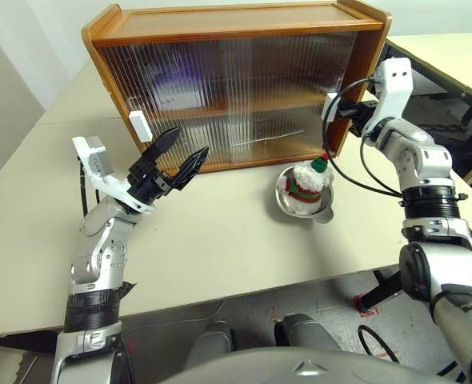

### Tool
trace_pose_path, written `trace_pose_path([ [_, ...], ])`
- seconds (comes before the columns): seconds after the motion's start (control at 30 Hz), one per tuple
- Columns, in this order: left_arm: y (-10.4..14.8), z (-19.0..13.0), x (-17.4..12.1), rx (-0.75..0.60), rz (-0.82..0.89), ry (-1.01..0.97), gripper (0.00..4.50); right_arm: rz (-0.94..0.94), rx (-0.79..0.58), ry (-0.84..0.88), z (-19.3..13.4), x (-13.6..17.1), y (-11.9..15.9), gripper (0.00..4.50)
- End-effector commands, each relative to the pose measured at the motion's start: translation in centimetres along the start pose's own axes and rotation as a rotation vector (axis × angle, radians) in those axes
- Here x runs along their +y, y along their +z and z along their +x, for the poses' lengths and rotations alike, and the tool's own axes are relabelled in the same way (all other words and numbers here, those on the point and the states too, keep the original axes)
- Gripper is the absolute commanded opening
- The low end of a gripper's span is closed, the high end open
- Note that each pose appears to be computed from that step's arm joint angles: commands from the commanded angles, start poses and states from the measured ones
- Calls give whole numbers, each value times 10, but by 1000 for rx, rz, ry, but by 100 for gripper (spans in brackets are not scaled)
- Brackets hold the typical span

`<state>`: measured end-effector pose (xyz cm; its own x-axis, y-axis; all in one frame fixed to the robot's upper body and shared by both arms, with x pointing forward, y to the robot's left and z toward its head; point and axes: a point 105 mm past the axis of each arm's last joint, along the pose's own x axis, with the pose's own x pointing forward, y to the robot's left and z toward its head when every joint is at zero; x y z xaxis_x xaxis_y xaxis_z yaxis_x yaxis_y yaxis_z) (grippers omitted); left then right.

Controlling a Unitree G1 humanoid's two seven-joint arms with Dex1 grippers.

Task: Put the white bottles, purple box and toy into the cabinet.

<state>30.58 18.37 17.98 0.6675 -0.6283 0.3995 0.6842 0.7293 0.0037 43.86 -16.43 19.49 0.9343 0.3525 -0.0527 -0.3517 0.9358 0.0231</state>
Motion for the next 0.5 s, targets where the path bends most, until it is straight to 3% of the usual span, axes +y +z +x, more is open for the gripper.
trace_pose_path([
  [0.03,-1,2,-2,4,16,-8,450,8,-6,60,6,22,8,2],
  [0.5,2,-4,-2,0,26,14,450,39,15,200,23,81,-3,2],
])
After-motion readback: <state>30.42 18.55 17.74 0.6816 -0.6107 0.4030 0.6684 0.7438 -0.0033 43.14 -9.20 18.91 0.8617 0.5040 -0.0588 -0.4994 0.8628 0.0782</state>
